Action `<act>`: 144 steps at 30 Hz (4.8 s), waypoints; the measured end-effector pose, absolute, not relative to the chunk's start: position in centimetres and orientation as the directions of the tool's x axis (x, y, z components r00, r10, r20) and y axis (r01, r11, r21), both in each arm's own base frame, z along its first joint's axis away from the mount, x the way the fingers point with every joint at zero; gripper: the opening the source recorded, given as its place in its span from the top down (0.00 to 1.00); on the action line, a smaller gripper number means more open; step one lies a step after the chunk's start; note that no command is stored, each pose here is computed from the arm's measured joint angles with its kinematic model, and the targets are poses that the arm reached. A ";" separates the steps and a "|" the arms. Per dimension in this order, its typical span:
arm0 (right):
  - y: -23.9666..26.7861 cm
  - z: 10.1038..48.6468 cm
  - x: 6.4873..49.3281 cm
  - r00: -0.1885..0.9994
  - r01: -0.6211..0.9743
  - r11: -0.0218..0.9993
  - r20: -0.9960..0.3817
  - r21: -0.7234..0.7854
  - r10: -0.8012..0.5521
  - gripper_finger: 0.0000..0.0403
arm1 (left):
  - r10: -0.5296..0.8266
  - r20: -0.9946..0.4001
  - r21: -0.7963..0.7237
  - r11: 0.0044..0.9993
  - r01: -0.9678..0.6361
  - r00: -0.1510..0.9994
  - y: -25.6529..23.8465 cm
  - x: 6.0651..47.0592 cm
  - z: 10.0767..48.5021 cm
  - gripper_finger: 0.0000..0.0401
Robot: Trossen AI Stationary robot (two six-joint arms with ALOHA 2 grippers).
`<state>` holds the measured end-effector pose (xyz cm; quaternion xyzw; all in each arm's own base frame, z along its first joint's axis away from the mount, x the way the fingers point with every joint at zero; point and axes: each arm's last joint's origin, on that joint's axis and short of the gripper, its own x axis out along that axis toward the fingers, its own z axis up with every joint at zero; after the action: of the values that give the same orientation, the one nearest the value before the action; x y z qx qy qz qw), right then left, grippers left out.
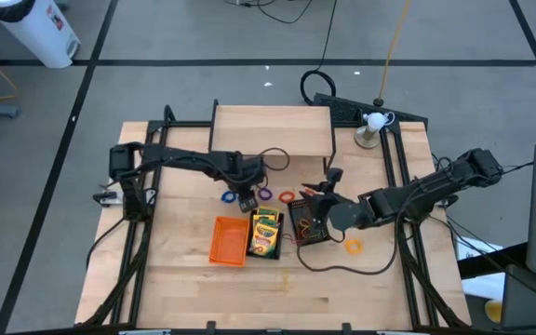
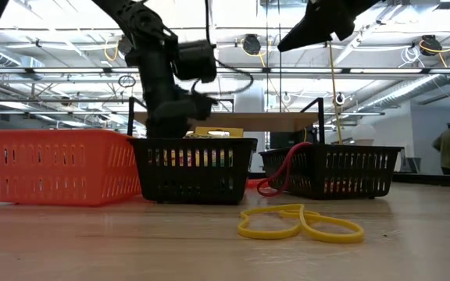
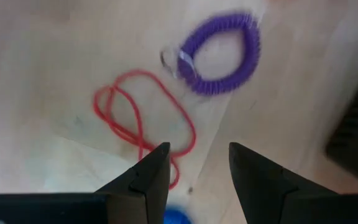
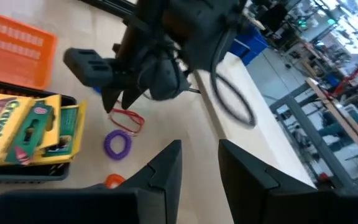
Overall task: Pick & Place Office Desk Supplies
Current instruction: Put the red rubber band into the right black bin
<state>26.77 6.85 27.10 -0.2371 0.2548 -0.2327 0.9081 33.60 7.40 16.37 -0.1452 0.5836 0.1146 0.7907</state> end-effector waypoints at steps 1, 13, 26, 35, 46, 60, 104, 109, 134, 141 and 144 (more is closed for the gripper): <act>6.9 27.1 26.8 0.767 0.292 0.787 -0.358 -0.544 -0.532 0.76 | 0.010 -0.958 -0.096 0.931 -0.354 0.286 7.4 33.6 16.1 0.59; 7.1 27.0 26.7 0.775 0.294 0.814 -0.374 -0.501 -0.510 0.78 | 0.096 -0.944 -0.045 0.910 -0.413 0.315 7.7 34.1 16.2 0.59; 7.1 26.9 26.7 0.782 0.300 0.836 -0.383 -0.459 -0.491 0.77 | 0.178 -0.939 0.004 0.859 -0.511 0.293 7.9 34.0 16.2 0.59; 7.1 26.9 26.7 0.782 0.317 0.844 -0.384 -0.433 -0.491 0.78 | 0.163 -0.954 0.008 0.854 -0.520 0.253 7.8 34.5 14.3 0.59; 7.2 26.9 26.7 0.785 0.314 0.855 -0.394 -0.413 -0.479 0.77 | 0.153 -0.962 0.015 0.857 -0.515 0.227 7.8 34.7 13.2 0.73; 7.2 27.0 26.8 0.796 0.313 0.862 -0.385 -0.398 -0.467 0.77 | 0.190 -0.914 0.007 0.890 -0.455 0.358 6.6 34.4 17.3 0.99; 6.7 28.9 28.5 0.942 0.150 0.973 -0.273 -0.174 -0.193 0.78 | -0.073 -0.157 -0.061 0.996 0.064 0.985 -1.1 32.0 35.2 1.00; 5.6 29.1 28.7 0.931 0.219 0.959 -0.257 -0.182 -0.261 0.78 | -0.095 -0.149 -0.062 0.994 0.087 0.984 -1.5 32.0 35.3 1.00; 4.4 29.9 29.3 0.975 0.090 0.990 -0.196 -0.104 -0.109 0.78 | -0.117 -0.141 -0.045 0.993 0.111 0.983 -2.2 31.9 35.4 1.00; 4.4 29.9 29.3 0.976 0.088 0.989 -0.187 -0.117 -0.109 0.83 | -0.129 -0.148 -0.049 0.991 0.123 0.981 -2.2 32.6 34.7 1.00; 4.4 29.9 29.4 0.976 0.089 0.987 -0.186 -0.134 -0.113 0.95 | -0.180 -0.151 -0.058 0.983 0.173 0.972 -2.3 33.3 34.1 0.99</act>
<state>29.36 4.40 29.93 -0.0624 0.0972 -0.0508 0.9920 33.26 -2.32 34.13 -0.0220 0.0783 -0.0888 0.9927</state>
